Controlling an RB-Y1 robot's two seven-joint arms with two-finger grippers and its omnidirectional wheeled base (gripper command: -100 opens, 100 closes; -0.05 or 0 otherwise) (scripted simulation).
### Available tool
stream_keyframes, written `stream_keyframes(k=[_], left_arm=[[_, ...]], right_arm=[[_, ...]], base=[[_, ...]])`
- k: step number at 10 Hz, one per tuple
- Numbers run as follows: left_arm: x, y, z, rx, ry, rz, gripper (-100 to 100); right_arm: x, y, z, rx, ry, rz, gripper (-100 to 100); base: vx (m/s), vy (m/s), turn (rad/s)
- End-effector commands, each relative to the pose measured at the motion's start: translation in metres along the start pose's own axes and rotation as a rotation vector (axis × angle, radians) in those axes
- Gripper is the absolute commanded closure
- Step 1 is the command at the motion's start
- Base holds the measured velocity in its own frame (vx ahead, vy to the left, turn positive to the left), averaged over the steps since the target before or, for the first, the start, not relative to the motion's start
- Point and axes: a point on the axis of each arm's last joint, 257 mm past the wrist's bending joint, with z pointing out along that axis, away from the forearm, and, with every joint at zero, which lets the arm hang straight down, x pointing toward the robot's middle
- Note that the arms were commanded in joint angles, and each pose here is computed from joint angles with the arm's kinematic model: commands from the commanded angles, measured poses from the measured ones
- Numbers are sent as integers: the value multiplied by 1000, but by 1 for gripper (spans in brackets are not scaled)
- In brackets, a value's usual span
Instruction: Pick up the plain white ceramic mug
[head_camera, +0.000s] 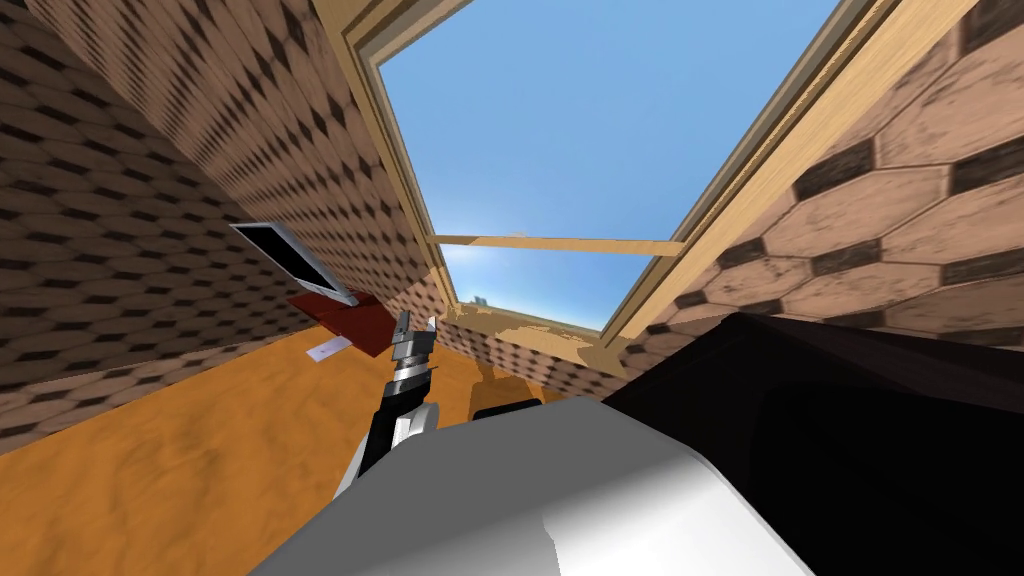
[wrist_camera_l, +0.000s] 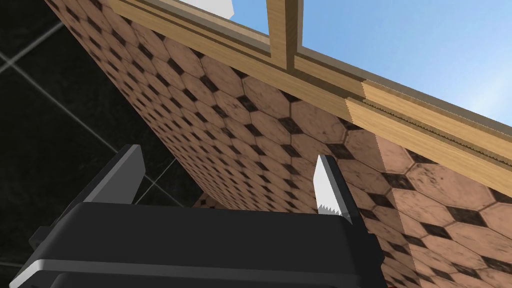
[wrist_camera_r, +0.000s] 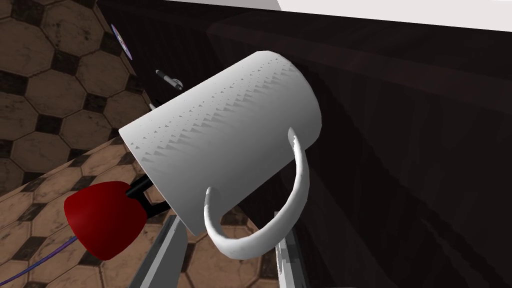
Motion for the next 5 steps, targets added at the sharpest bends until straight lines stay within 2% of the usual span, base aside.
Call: stream_keyframes(k=[1,2,3,4,5], left_arm=[[0,0,0,0,0,0,0],[0,0,0,0,0,0,0],[0,0,0,0,0,0,0],[0,0,0,0,0,0,0],[0,0,0,0,0,0,0]], right_arm=[[-3,4,0,-10,-11,-32,100],[-12,8,-1,-23,-36,-17,100],[-12,8,-1,-23,-37,-47,100],[-12,8,-1,-23,-37,-54,100],[-22,11,-2,-35,-64,-42,100]], base=[[82,-24,-118],[92,-17,-195],[72,-20,-136],[29,-9,-7],[67,-30,-208]])
